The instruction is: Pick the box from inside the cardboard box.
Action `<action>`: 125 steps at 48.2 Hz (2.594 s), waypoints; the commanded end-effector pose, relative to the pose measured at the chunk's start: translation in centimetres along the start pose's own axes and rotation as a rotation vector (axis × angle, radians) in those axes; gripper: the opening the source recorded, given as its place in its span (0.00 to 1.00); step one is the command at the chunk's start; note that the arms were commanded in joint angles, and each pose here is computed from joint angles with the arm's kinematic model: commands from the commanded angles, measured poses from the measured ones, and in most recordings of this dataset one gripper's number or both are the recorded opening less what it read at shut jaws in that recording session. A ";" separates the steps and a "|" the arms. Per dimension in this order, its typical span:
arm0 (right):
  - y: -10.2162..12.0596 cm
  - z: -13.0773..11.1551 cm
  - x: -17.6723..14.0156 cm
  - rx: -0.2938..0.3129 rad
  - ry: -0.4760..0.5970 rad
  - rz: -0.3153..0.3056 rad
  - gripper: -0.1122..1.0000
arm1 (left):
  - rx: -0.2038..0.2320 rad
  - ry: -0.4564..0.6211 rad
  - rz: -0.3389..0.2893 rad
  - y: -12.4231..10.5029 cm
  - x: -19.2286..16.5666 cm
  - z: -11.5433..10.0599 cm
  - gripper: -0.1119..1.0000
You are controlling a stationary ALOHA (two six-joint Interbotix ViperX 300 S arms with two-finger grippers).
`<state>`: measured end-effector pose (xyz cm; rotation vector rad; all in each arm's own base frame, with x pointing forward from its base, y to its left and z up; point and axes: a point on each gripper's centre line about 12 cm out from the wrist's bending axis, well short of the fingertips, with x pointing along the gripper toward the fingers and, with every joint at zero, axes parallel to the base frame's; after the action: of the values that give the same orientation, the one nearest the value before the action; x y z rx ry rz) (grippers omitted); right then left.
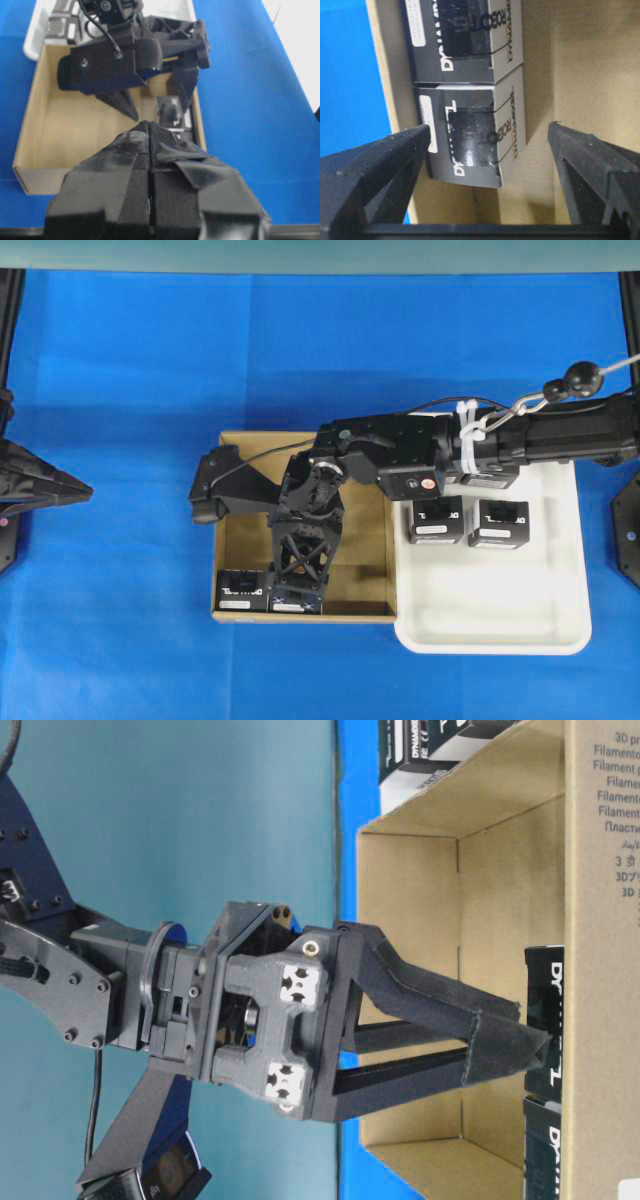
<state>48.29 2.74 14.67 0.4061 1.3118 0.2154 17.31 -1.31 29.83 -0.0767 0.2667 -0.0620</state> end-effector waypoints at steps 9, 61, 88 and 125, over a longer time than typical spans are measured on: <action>-0.2 -0.3 0.8 -0.011 0.017 0.002 0.99 | 0.002 -0.018 -0.003 -0.1 0.0 0.8 0.04; -4.8 -1.0 0.2 0.056 0.021 -0.051 0.99 | 0.000 -0.020 -0.003 -0.1 0.0 0.8 0.04; -9.3 -0.6 -2.0 0.075 -0.011 -0.092 0.99 | 0.002 -0.024 -0.003 -0.1 0.1 0.8 0.04; -8.9 0.1 -4.2 0.018 -0.047 -0.109 0.99 | 0.002 -0.029 -0.004 -0.1 0.2 0.7 0.04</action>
<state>46.56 -7.05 13.73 0.3655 1.3098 0.0998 17.45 -1.33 29.93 -0.0788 0.2515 -0.0632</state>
